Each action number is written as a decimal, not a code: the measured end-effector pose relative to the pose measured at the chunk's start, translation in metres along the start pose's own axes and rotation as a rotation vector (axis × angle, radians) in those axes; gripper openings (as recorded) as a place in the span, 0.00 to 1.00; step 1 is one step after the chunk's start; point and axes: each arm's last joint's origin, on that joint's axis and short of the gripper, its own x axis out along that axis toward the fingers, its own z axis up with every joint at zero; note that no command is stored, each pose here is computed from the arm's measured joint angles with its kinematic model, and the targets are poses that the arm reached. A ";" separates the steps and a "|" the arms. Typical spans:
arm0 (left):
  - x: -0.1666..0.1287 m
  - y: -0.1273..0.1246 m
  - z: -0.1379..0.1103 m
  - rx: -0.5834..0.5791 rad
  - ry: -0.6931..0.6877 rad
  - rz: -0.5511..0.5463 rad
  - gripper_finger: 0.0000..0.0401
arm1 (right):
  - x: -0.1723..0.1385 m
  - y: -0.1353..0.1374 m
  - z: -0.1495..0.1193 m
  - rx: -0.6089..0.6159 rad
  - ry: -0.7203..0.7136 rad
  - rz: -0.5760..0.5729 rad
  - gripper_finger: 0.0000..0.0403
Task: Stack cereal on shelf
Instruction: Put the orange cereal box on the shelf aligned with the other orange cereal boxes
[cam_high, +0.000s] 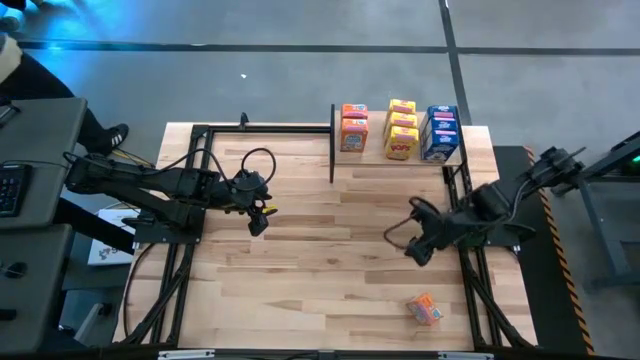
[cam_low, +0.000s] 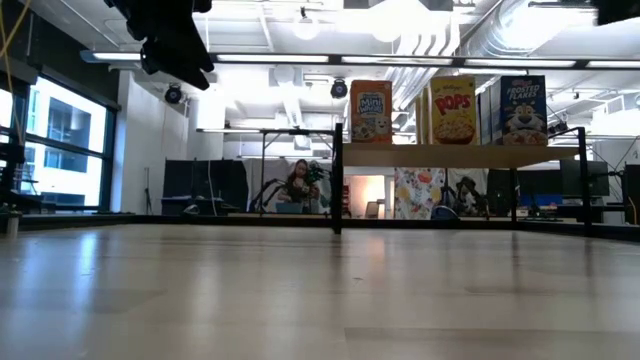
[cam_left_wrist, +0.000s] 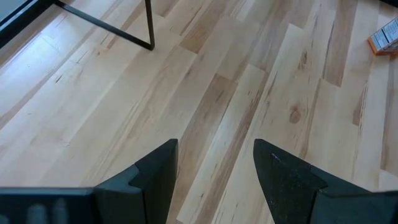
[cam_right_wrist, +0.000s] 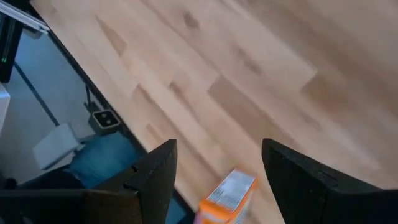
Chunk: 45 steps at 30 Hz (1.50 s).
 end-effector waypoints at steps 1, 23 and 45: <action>0.000 0.000 0.000 0.000 0.000 0.000 0.50 | 0.002 0.003 -0.004 0.021 0.012 -0.001 0.56; 0.000 0.000 0.000 0.000 0.001 0.000 0.50 | 0.012 0.072 -0.078 0.102 0.046 -0.344 0.56; 0.000 0.000 0.000 0.000 0.000 0.000 0.50 | 0.080 0.087 -0.125 0.087 0.150 -0.511 0.71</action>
